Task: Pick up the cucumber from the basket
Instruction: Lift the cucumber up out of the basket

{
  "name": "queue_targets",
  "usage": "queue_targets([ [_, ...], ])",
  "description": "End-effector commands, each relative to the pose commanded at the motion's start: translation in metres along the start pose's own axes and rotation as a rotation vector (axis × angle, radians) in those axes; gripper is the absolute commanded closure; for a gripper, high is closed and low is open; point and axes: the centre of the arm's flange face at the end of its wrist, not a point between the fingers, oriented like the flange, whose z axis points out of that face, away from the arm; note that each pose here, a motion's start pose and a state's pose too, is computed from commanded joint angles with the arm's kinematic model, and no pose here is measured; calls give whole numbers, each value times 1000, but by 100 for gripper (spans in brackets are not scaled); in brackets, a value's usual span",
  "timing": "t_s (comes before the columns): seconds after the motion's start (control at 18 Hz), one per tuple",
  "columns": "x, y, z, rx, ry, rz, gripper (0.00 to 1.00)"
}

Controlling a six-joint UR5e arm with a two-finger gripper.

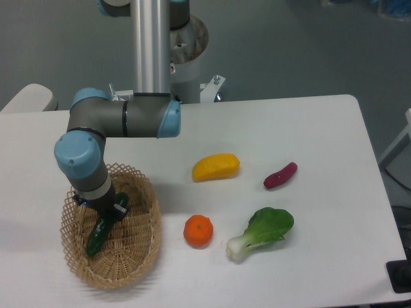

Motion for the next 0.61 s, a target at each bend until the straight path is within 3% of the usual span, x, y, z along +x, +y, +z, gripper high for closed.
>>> queue_targets([
  [0.33, -22, -26, -62, 100, -60, 58, 86],
  [0.5, -66, -29, -97, 154, -100, 19, 86],
  [0.61, -103, -22, -113, 152, -118, 46, 86],
])
